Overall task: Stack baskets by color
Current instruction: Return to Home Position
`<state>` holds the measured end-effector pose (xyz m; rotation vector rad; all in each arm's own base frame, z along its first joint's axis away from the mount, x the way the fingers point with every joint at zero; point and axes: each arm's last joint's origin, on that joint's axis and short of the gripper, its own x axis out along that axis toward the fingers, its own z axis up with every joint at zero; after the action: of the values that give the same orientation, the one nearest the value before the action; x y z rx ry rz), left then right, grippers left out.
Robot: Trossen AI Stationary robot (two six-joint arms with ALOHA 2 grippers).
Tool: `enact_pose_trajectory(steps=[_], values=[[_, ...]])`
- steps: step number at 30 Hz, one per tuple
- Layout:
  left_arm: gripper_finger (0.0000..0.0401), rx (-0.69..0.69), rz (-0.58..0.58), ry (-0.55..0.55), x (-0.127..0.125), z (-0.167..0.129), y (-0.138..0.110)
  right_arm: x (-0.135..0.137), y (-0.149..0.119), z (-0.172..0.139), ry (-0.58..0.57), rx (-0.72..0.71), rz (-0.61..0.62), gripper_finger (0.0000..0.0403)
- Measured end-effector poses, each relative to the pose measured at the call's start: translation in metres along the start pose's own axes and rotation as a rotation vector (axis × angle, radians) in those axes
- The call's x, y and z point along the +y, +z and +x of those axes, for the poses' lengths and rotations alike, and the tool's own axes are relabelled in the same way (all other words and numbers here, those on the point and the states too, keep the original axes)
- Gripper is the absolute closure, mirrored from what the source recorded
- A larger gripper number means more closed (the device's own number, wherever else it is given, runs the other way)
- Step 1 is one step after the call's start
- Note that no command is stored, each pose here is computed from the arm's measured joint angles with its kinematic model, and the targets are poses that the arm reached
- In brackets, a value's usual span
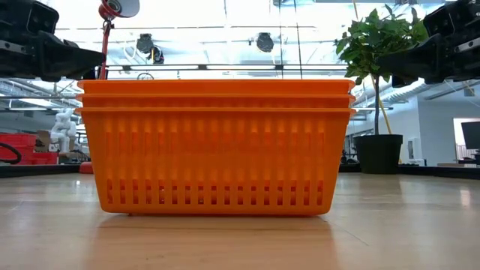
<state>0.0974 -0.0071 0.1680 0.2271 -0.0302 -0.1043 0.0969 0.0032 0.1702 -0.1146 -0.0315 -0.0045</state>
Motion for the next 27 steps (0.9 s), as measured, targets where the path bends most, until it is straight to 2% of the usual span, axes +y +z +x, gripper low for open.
enact_pose_trajectory(steps=[8, 17, 27], values=[[0.0398, 0.001, -0.002, 0.003, 0.0001, 0.0, 0.0, 0.0, 0.0001, 0.0, 0.0, 0.0, 0.0, 0.0403], [0.0366, 0.002, -0.024, 0.003, 0.0001, 0.0001, -0.0001, 0.0, 0.0, 0.0, 0.0, 0.0, 0.0, 0.0403], [0.0366, 0.003, -0.024, 0.004, 0.0001, 0.0001, -0.0002, 0.0, 0.0001, 0.0, 0.0, 0.0, 0.0, 0.0403]])
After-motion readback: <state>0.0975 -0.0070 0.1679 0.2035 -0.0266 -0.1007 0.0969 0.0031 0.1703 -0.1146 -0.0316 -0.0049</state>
